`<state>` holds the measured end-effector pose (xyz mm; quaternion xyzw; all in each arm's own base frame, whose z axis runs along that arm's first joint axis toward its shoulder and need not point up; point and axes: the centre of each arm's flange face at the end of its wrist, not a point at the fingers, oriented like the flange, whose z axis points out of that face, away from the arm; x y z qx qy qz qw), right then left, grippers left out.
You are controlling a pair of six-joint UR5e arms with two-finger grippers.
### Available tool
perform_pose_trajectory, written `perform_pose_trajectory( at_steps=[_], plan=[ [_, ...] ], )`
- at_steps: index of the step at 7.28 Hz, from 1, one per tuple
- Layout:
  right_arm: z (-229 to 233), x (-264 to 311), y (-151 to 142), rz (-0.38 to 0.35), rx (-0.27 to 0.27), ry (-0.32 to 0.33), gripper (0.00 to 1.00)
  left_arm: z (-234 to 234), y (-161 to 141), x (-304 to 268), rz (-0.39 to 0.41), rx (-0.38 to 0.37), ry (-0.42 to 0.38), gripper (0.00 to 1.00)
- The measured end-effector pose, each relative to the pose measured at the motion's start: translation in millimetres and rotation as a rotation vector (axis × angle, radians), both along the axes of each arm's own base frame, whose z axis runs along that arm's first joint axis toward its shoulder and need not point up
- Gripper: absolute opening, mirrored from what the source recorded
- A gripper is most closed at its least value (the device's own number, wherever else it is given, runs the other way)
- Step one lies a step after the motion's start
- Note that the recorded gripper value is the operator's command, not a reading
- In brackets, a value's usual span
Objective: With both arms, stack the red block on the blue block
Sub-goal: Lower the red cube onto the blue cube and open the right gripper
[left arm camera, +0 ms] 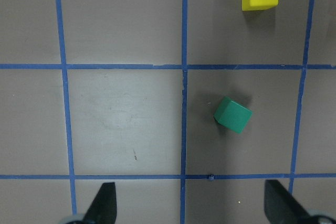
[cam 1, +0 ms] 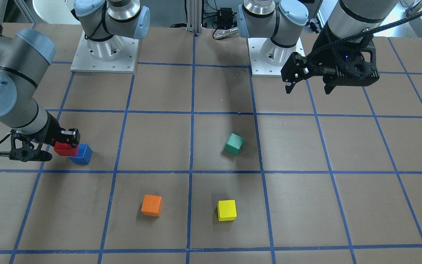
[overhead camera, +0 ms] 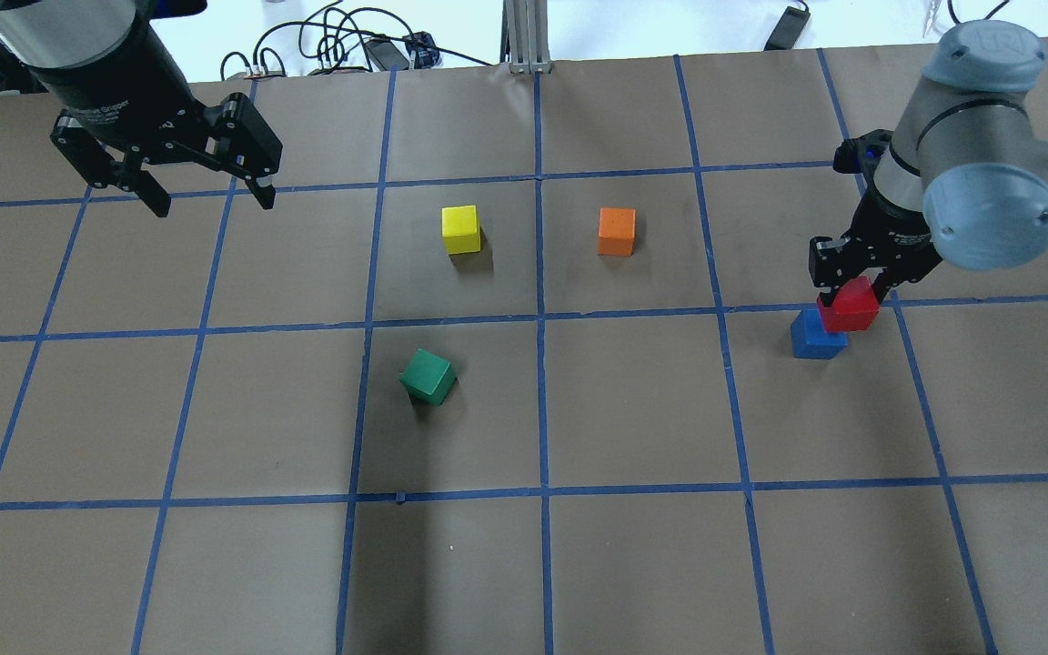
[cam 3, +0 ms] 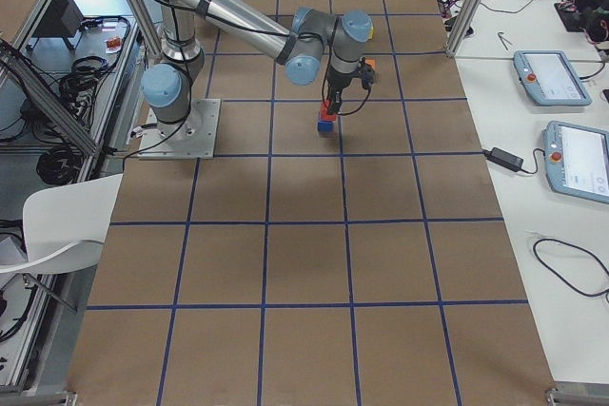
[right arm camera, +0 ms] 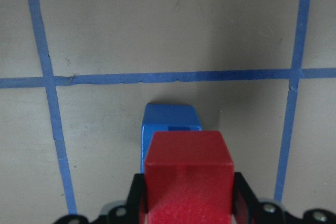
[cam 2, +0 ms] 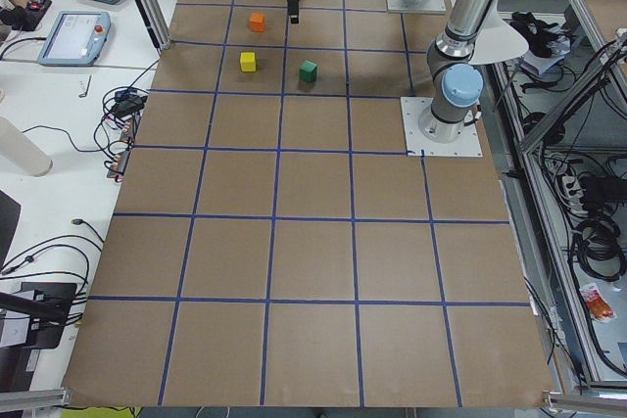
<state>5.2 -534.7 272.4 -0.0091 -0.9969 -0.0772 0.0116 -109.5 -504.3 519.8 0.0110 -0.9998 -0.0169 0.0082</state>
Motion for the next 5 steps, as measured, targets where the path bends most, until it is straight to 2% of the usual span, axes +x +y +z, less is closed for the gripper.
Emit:
perform_pose_trajectory(
  at_steps=[5],
  plan=[
    [-6.4,2.8,4.1,-0.007,0.008,-0.019,0.00,-0.1,0.0,0.0,0.000,-0.001,0.000,1.00]
  ],
)
